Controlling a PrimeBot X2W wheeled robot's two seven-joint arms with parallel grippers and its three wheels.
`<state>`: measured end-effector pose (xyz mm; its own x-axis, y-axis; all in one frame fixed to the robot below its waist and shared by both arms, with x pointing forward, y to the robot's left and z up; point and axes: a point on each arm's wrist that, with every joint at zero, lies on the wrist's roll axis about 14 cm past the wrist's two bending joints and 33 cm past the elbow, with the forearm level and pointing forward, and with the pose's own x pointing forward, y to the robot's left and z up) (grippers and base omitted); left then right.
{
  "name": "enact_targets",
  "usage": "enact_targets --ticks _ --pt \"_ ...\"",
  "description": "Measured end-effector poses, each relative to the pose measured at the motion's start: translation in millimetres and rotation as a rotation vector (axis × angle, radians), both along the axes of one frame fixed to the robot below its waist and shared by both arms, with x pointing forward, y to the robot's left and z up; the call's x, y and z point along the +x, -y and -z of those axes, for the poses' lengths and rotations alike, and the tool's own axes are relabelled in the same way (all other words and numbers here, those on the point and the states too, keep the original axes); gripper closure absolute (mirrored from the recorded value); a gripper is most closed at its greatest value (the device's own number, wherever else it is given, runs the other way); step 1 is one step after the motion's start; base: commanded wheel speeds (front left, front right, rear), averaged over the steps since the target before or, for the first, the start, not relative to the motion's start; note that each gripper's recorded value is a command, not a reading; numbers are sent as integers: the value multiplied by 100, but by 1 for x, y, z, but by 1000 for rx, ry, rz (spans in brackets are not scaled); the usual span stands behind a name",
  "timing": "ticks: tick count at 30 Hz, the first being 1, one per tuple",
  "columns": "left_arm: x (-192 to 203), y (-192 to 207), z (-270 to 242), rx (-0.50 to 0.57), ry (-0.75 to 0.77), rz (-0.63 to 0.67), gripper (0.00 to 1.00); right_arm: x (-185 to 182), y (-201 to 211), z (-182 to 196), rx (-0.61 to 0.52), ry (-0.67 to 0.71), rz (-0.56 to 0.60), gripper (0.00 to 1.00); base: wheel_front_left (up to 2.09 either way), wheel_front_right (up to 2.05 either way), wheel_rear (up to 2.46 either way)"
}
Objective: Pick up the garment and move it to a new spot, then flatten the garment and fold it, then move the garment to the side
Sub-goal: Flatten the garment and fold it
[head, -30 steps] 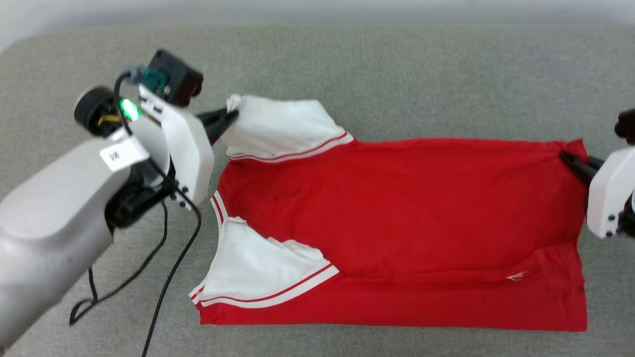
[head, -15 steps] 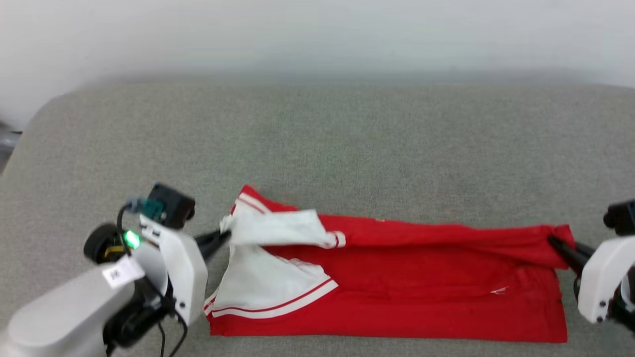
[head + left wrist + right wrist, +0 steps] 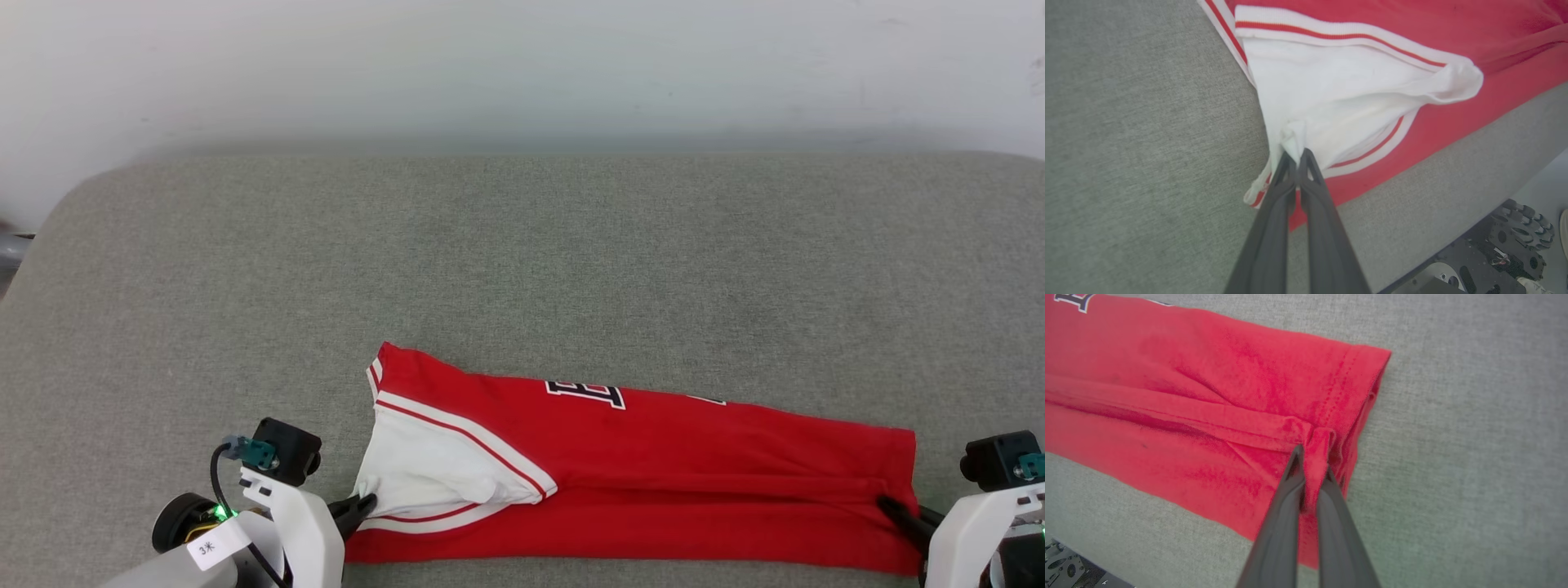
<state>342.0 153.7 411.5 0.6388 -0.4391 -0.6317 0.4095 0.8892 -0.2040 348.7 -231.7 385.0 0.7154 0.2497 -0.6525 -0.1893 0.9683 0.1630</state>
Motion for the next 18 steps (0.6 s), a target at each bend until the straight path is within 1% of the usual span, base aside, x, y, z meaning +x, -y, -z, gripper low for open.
enact_targets --ticks 1,2,3,4,8,13,18 --pt "0 -1 2 5 -2 -4 100 0 1 1 -1 3 4 90 0 0 0" --pt "1 -1 3 8 0 -8 100 -1 0 2 4 1 9 40 0 0 0" --pt "3 -3 3 4 13 -25 12 -1 -2 0 14 14 12 0 0 0 0" --pt "5 -4 1 -8 33 -50 0 0 -4 -3 22 32 14 0 0 0 0" --pt "13 -9 -11 -20 148 -118 0 5 -3 -22 45 108 22 0 0 0 0" --pt "18 -13 -29 -49 279 -210 0 14 6 -58 51 217 26 0 0 0 0" --pt "29 -25 -54 -3 421 -291 0 26 20 -90 40 293 33 0 0 0 0"
